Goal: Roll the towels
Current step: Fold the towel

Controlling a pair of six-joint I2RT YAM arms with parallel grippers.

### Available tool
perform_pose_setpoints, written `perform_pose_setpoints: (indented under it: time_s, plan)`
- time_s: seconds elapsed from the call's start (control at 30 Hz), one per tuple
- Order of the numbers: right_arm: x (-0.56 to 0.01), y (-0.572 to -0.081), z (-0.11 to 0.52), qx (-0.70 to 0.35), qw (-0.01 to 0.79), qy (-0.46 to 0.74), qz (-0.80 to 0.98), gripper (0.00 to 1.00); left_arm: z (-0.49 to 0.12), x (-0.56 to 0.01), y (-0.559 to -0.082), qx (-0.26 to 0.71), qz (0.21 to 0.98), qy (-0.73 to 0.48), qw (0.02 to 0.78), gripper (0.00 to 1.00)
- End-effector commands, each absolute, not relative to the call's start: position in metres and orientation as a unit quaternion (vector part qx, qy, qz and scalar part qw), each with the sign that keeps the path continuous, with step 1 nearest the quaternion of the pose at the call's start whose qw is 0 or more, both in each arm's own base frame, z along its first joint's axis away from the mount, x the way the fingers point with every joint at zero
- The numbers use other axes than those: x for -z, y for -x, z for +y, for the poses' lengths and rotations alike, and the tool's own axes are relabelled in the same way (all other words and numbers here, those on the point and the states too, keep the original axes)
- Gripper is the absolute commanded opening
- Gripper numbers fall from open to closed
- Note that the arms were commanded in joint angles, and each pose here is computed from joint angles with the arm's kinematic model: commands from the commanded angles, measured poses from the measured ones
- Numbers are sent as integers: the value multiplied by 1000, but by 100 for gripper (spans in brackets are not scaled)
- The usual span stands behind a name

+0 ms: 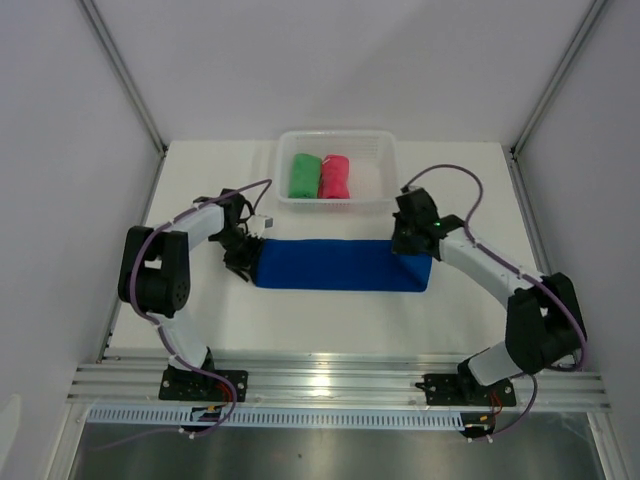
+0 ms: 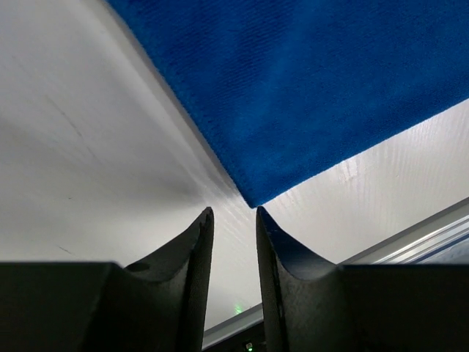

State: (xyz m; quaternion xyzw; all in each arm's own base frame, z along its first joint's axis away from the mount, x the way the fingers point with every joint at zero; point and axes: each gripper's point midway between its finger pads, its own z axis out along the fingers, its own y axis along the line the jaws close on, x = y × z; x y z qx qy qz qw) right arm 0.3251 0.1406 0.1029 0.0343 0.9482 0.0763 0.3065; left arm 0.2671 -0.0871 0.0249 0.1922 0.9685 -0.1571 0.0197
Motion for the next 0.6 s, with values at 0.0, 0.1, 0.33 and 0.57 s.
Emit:
perform_pose_setpoints:
  time_s: [0.0,0.1,0.33,0.57]
  plan:
    - [-119,-337,204,-102,324,-6,941,0,-86,-24,-275,170,969,-175,32,31]
    - [-110,-335,257,-131,303,38,943,0,-89,-21,-274,179,968,-175,28,29]
    - [-133,-348,358,-216,284,78,931,0,-95,-18,-272,199,963,-178,29,25]
    - [-144,-341,418,-270,270,112,918,0,-97,-19,-271,215,960,-175,31,21]
